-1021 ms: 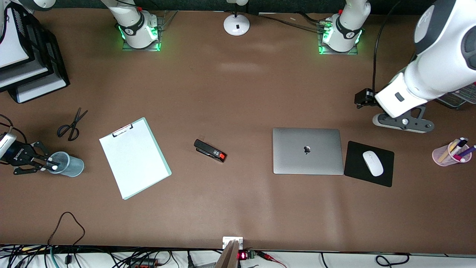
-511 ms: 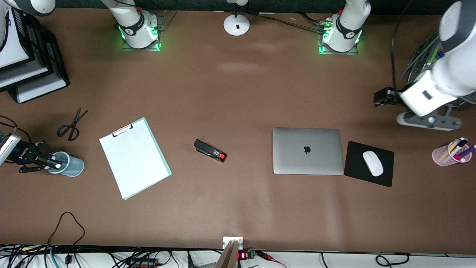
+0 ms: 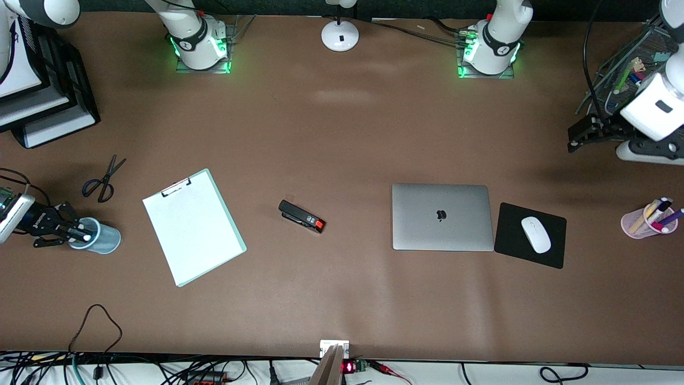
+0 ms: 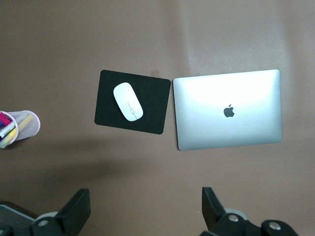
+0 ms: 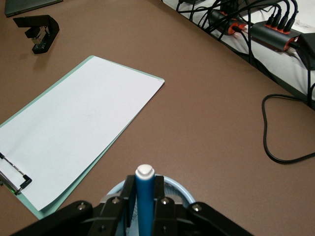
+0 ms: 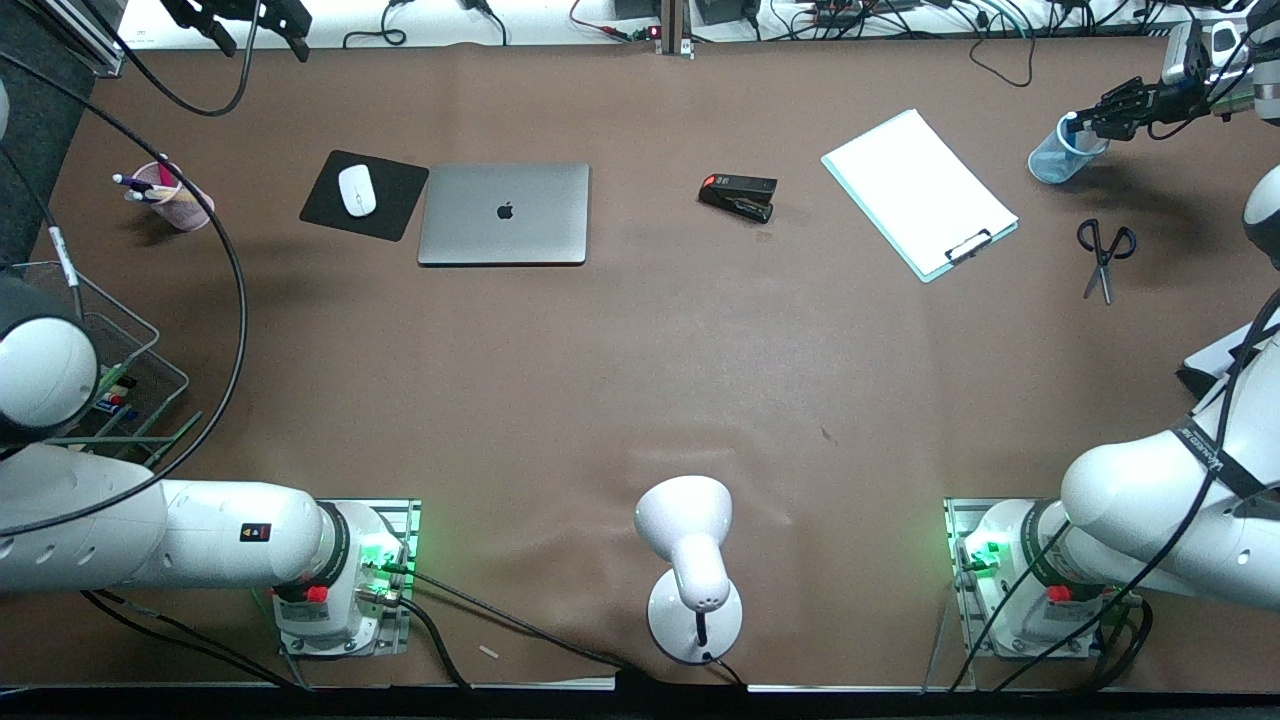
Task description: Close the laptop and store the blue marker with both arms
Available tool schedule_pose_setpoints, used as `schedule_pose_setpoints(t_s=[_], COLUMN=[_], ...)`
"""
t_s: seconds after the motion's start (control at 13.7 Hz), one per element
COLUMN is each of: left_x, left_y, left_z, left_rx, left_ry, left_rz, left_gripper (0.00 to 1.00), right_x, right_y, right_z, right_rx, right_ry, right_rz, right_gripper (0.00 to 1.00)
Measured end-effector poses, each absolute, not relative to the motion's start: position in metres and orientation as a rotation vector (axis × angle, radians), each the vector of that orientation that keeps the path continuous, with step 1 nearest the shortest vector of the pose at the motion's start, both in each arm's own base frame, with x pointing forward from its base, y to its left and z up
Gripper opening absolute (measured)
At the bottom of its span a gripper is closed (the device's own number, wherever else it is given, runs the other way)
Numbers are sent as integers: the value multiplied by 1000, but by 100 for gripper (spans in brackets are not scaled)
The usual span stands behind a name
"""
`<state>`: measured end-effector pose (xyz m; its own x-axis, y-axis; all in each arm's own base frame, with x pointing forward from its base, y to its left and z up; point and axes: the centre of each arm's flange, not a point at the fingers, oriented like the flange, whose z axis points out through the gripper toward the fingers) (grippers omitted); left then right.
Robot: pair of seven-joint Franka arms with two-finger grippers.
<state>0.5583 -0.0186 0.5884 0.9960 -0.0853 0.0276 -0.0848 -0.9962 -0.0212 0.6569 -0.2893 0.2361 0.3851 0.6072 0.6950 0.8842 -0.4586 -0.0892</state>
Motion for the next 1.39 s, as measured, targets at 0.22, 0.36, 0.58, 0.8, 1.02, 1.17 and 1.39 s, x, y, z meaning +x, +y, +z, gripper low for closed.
schedule_pose_setpoints(t_s=[0.22, 0.36, 0.58, 0.8, 1.02, 1.17, 1.39], left_x=[552, 551, 550, 549, 548, 548, 548], left_y=[-19, -19, -23, -25, -32, -36, -38], left_z=[588, 586, 586, 586, 586, 586, 587], left_rx=[-3120, -3120, -3120, -3119, -3118, -3118, -3117], left_ry=[100, 96, 103, 108, 127, 133, 138], left_rz=[-35, -10, -3, 3, 9, 9, 5], left_gripper=[100, 100, 100, 100, 100, 100, 100], right_x=[668, 673, 677, 679, 672, 668, 668], right_y=[-293, -294, -288, -270, -253, -237, -208], right_z=[259, 273, 301, 353, 394, 421, 447], right_rx=[-2233, -2242, -2261, -2272, -2310, -2344, -2426], right_ry=[-1249, -1246, -1235, -1237, -1194, -1165, -1189], right_rz=[-843, -856, -830, -730, -587, -498, -364], right_gripper=[56, 77, 100, 100, 100, 100, 100])
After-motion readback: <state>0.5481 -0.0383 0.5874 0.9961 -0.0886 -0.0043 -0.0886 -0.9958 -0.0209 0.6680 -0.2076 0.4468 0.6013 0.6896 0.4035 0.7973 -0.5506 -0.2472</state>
